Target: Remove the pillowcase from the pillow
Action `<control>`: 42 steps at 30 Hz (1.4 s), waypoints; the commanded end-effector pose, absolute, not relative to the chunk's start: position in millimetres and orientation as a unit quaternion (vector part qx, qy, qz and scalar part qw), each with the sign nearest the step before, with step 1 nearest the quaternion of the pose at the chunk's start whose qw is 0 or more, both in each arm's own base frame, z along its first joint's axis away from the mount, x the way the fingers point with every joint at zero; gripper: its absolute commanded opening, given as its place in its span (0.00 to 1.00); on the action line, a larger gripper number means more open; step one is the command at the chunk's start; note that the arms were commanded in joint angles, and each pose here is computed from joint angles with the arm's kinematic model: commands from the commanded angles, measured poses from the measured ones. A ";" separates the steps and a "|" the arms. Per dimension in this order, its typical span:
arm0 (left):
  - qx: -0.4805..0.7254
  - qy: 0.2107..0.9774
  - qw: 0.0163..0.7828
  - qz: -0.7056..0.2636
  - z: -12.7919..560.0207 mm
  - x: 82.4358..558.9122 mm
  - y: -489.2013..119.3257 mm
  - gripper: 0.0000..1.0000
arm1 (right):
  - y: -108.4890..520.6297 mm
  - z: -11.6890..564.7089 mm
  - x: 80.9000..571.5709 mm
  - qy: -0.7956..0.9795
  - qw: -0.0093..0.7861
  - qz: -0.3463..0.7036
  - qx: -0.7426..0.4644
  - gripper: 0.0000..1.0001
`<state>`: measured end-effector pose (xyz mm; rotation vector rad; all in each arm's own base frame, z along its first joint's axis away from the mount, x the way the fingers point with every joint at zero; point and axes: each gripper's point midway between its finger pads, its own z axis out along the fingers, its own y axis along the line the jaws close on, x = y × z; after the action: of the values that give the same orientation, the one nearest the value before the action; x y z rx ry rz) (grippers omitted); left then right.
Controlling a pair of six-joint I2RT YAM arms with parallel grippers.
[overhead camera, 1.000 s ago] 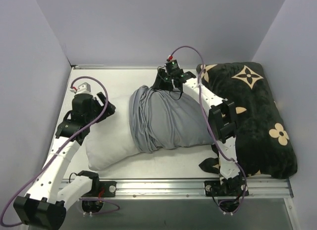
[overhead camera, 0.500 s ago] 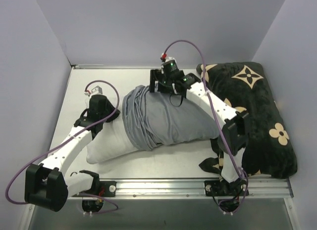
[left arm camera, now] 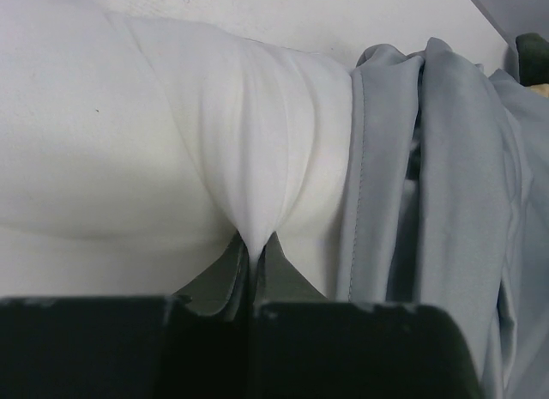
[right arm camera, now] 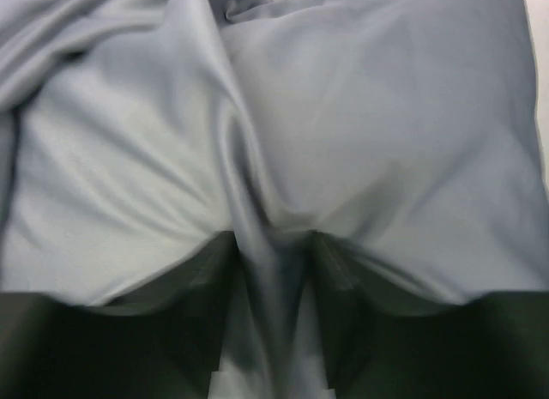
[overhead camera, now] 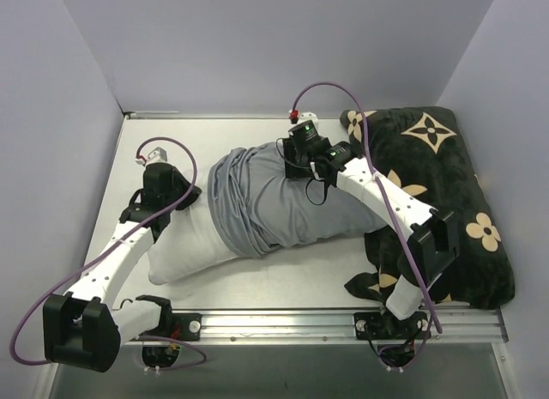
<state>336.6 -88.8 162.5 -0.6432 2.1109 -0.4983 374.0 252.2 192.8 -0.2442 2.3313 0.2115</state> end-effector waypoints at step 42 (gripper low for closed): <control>-0.351 0.808 0.469 -0.062 200.4 340.9 65.5 0.00 | 164.2 202.5 354.8 0.933 0.346 0.082 -0.051 0.76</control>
<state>330.1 44.6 183.8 -0.8703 2.0715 -0.2443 365.3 164.0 196.0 -0.0861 2.4777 0.1989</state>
